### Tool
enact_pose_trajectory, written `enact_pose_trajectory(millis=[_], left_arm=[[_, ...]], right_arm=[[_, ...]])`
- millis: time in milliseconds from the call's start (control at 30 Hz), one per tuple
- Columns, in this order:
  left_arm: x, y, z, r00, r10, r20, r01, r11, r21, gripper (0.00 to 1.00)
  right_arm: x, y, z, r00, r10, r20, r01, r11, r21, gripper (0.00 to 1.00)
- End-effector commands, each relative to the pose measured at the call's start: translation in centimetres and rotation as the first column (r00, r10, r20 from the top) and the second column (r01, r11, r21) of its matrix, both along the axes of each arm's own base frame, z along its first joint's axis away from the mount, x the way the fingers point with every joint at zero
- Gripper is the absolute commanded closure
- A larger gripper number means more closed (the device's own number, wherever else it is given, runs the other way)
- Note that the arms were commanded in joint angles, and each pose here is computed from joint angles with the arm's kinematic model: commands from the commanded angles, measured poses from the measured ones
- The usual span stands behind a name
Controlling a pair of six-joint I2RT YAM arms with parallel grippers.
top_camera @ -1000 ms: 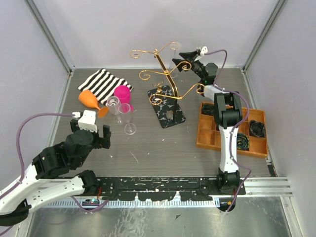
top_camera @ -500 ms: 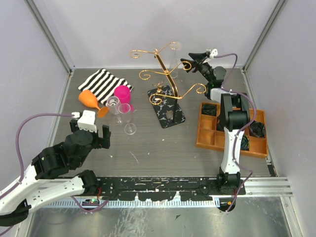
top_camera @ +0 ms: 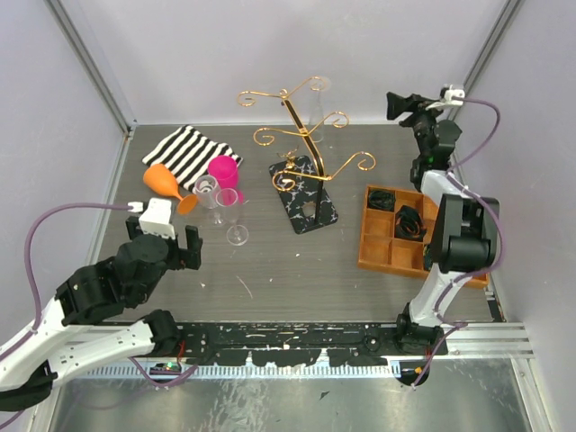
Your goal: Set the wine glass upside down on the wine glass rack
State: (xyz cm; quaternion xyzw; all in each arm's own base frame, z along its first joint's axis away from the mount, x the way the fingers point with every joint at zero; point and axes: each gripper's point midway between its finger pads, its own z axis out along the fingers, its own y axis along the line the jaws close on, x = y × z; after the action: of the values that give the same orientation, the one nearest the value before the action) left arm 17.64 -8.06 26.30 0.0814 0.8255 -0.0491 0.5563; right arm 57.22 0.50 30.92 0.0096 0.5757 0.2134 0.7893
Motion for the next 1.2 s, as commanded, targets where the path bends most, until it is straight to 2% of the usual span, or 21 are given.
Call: enact_pose_trajectory(millis=[0, 133, 267, 567, 667, 833, 933, 1167], left_arm=[[0.1, 0.1, 1.5, 0.999, 0.041, -0.009, -0.042, 0.999, -0.033, 0.02], [0.0, 0.1, 1.3, 0.997, 0.061, -0.04, -0.061, 0.998, -0.012, 0.02], [-0.4, -0.2, 1.1, 0.996, 0.047, -0.079, -0.049, 0.999, -0.02, 0.02], [-2.1, -1.9, -0.3, 0.978, -0.026, -0.206, 0.011, 0.997, -0.074, 0.02], [-2.3, -1.9, -1.4, 0.963, 0.023, -0.268, -0.04, 0.997, -0.059, 0.02], [-2.3, -2.0, -2.5, 0.938, 0.101, -0.333, -0.115, 0.993, -0.024, 0.02], [-1.9, -2.5, -2.3, 0.94, 0.106, -0.324, -0.12, 0.993, -0.022, 0.02], [-0.7, -3.6, -0.9, 0.965, 0.042, -0.258, -0.048, 0.999, -0.017, 0.02]], right_arm=[[-3.0, -3.0, 2.9, 0.973, -0.208, -0.104, 0.217, 0.973, 0.084, 0.16], [-6.1, -4.0, 2.5, 0.935, -0.272, -0.228, 0.294, 0.953, 0.067, 0.1], [-10.0, -4.4, 1.7, 0.882, -0.309, -0.355, 0.351, 0.935, 0.057, 0.0], [-18.7, -4.6, 0.2, 0.678, -0.335, -0.655, 0.446, 0.895, 0.003, 0.0], [-21.2, -3.1, 0.3, 0.672, -0.271, -0.689, 0.386, 0.922, 0.014, 0.0], [-24.9, 0.7, 0.1, 0.722, -0.097, -0.685, 0.223, 0.97, 0.098, 0.0], [-26.7, 2.0, -0.8, 0.738, -0.036, -0.674, 0.165, 0.978, 0.127, 0.0], [-30.2, 3.8, -3.2, 0.732, 0.025, -0.68, 0.025, 0.998, 0.064, 0.0]])
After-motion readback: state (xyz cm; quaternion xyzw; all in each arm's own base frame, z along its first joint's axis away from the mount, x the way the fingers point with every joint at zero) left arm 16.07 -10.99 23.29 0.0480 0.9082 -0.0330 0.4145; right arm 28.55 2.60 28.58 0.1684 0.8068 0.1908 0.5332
